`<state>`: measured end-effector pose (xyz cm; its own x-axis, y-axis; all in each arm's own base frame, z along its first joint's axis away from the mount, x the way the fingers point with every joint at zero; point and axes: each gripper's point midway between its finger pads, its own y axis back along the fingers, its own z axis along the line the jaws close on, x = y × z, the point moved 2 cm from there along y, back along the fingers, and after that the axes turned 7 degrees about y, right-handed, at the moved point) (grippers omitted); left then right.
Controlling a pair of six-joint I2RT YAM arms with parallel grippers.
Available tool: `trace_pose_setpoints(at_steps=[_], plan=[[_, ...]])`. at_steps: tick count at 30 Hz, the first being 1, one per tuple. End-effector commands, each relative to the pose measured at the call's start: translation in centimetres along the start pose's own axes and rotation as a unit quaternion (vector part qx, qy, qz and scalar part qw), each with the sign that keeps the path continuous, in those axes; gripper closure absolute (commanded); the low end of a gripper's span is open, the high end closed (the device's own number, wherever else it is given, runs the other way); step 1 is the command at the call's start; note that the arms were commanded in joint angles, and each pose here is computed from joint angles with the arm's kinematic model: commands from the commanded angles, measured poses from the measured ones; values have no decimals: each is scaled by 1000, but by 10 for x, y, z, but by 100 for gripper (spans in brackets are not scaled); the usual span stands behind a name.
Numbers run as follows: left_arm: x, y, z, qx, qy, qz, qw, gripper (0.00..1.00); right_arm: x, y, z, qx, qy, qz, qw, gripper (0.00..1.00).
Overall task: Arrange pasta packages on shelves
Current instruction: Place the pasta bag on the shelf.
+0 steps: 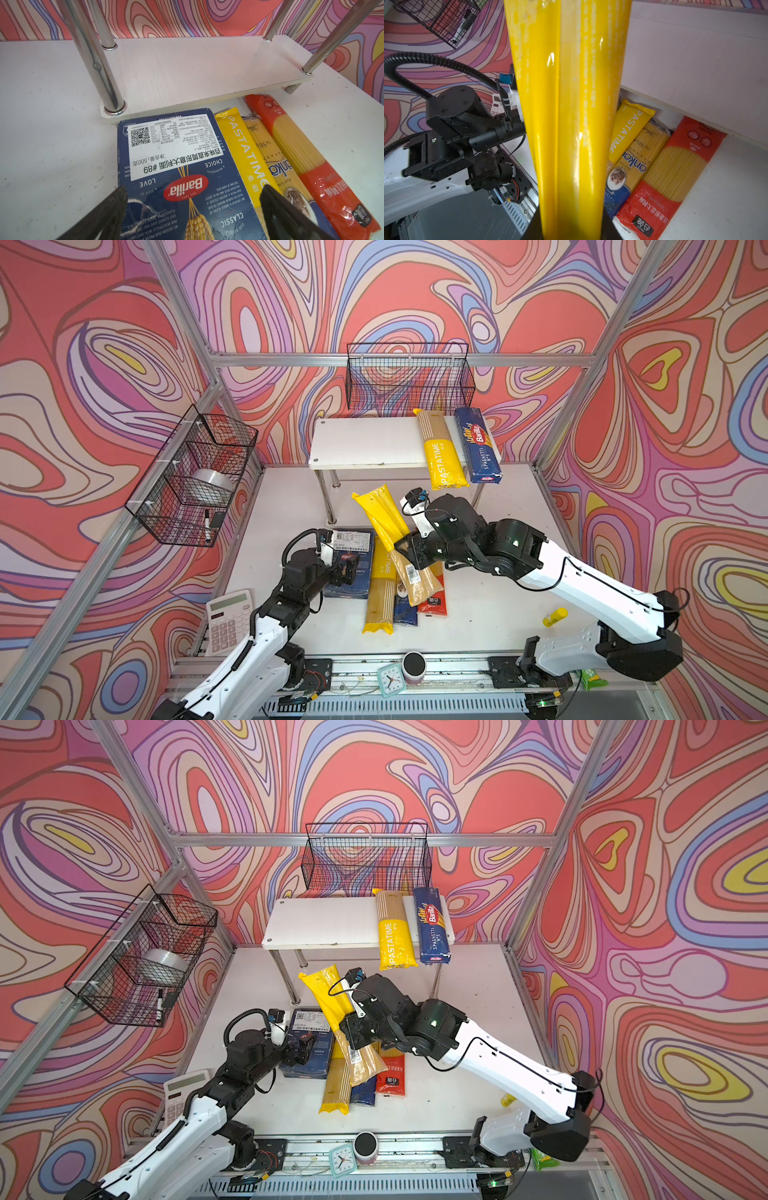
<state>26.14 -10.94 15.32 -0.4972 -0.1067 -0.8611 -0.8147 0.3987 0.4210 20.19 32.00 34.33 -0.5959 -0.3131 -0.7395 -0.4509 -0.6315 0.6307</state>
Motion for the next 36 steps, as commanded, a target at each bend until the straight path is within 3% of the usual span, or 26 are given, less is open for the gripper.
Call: trace_pose_setpoints(at_steps=[1,21,36], plan=[[-5,2,-4,5,-7,-3,1000,0,-46,26,5,12,12,-85,996,90],[-5,3,-4,6,-7,-4,1000,0,-129,48,4,91,55,-168,980,92],[-6,5,-3,5,-7,-9,1000,0,-158,38,-47,148,30,-188,971,92]])
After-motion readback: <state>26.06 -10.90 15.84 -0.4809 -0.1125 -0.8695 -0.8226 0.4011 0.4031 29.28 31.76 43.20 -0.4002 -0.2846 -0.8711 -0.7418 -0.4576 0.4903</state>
